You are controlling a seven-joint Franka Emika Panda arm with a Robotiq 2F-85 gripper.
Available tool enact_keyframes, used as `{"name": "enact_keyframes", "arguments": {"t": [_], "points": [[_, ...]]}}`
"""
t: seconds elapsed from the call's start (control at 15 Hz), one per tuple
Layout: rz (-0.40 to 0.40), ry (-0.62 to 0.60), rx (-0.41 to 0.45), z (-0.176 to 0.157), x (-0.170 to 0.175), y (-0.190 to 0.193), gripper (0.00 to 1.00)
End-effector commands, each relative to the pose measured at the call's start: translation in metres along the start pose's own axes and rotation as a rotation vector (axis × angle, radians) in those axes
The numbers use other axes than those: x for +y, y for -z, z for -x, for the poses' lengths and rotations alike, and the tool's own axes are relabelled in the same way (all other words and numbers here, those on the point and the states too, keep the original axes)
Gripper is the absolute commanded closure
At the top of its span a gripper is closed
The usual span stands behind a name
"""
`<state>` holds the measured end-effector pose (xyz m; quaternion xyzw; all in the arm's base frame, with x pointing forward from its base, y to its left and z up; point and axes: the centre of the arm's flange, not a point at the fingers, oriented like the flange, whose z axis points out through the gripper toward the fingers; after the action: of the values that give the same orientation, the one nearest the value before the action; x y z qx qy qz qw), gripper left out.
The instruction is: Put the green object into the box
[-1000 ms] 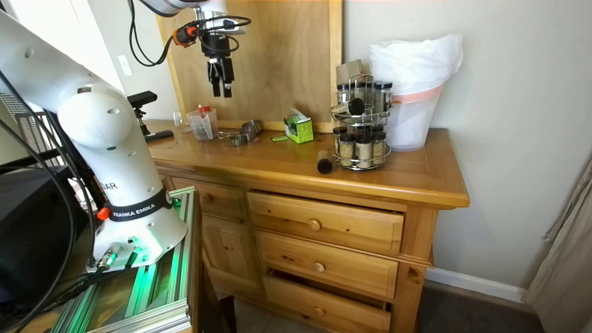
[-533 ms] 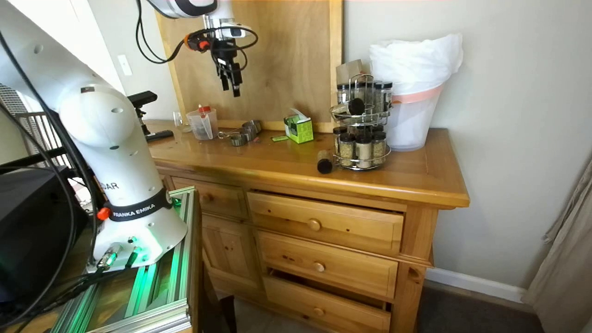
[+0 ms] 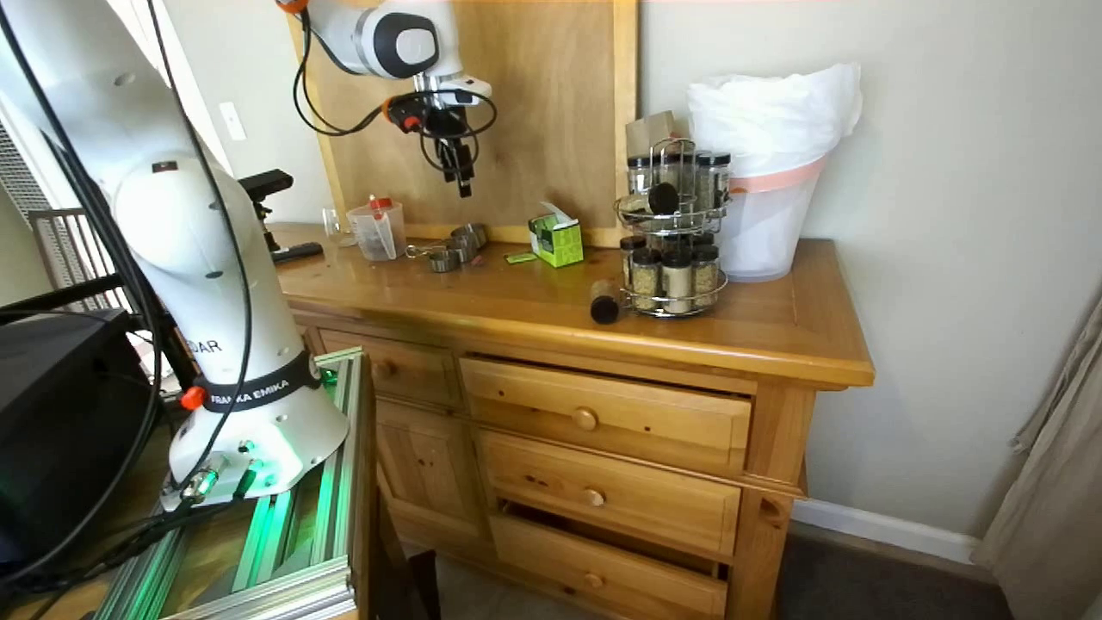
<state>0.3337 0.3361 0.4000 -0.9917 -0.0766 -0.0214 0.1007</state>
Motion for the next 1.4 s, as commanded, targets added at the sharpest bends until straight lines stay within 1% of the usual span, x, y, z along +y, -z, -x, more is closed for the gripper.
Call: {"name": "enact_keyframes", "arguments": {"t": [0.0, 0.13, 0.2, 0.27, 0.33, 0.4, 0.47, 0.6, 0.67, 0.87, 1.07, 1.13, 1.33], "points": [[-0.001, -0.004, -0.004, -0.003, 0.000, -0.002, 0.00], [-0.004, -0.006, -0.002, -0.005, -0.001, -0.001, 0.00], [-0.001, -0.026, -0.003, -0.009, -0.004, -0.006, 0.00], [0.040, -0.061, 0.033, -0.015, -0.012, -0.016, 0.00], [0.067, -0.071, 0.054, -0.019, -0.017, -0.020, 0.00], [0.128, -0.087, 0.089, -0.025, -0.020, -0.025, 0.00], [0.186, -0.101, 0.107, -0.029, -0.021, -0.032, 0.00], [0.239, -0.129, 0.114, -0.038, -0.019, -0.048, 0.00], [0.239, -0.126, 0.106, -0.043, -0.018, -0.057, 0.00], [0.064, -0.029, 0.046, -0.058, -0.017, -0.086, 0.00], [-0.048, 0.009, 0.004, -0.072, -0.008, -0.113, 0.00], [-0.065, 0.001, -0.008, -0.076, -0.003, -0.122, 0.00], [-0.054, -0.061, -0.023, -0.086, 0.007, -0.142, 0.00]]}}
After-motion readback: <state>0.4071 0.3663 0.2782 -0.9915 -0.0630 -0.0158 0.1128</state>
